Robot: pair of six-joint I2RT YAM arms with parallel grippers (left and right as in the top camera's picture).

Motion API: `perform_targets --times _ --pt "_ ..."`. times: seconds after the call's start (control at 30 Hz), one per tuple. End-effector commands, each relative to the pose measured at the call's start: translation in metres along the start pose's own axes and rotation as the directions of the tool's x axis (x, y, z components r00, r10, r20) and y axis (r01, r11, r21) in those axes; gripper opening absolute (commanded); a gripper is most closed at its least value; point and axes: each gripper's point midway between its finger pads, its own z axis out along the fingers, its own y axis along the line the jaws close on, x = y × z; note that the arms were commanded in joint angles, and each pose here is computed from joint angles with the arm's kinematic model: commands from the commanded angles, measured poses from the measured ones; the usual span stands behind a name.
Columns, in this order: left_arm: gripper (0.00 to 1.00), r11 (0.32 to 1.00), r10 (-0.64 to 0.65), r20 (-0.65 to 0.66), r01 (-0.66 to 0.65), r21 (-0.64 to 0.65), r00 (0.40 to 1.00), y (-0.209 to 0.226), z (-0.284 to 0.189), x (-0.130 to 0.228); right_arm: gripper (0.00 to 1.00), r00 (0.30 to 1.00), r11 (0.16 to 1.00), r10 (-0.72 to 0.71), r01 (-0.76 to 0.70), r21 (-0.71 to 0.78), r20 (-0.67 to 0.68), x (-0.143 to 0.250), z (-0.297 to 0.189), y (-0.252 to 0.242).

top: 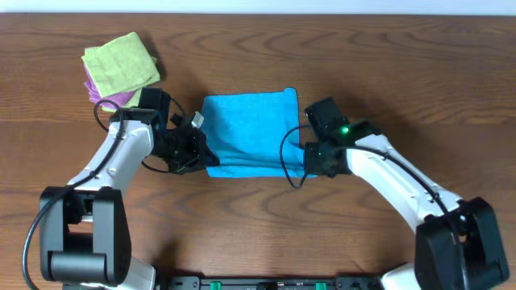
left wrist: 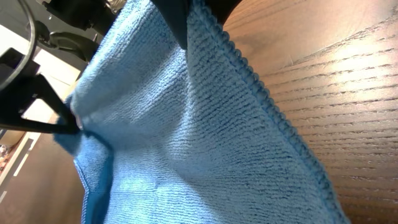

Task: Fold the cloth
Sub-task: 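Lower the stretched blue cloth onto the table with both grippers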

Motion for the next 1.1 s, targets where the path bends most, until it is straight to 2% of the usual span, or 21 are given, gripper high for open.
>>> perform_targets --times 0.0,0.2,0.63,0.83,0.93,1.07 --pt "0.06 1.000 0.011 0.012 -0.011 -0.001 1.000 0.000 -0.004 0.000 0.01 0.997 0.997 0.070 -0.069 0.028 -0.013 0.011 0.005 -0.010" --pt "0.06 1.000 0.010 0.009 -0.010 0.004 1.000 -0.001 -0.004 0.001 0.01 0.996 0.997 0.073 -0.071 0.042 -0.045 0.026 0.013 -0.012" --pt "0.06 1.000 0.005 0.012 -0.005 -0.007 1.000 0.001 -0.004 0.001 0.01 0.998 0.998 0.051 -0.049 0.043 -0.036 0.031 0.011 -0.002" --pt "0.06 0.999 -0.041 0.035 0.040 0.011 0.999 -0.003 -0.004 -0.006 0.01 0.978 0.995 0.043 -0.060 0.076 0.202 -0.010 -0.018 -0.010" --pt "0.06 0.998 -0.050 0.091 0.047 0.030 0.995 -0.007 -0.005 -0.022 0.01 0.951 0.999 -0.041 0.033 0.032 0.307 -0.032 -0.033 0.004" --pt "0.06 0.998 -0.059 0.200 0.051 0.045 0.978 -0.012 -0.010 -0.050 0.01 0.922 0.997 -0.071 0.074 0.007 0.380 -0.051 -0.038 0.013"
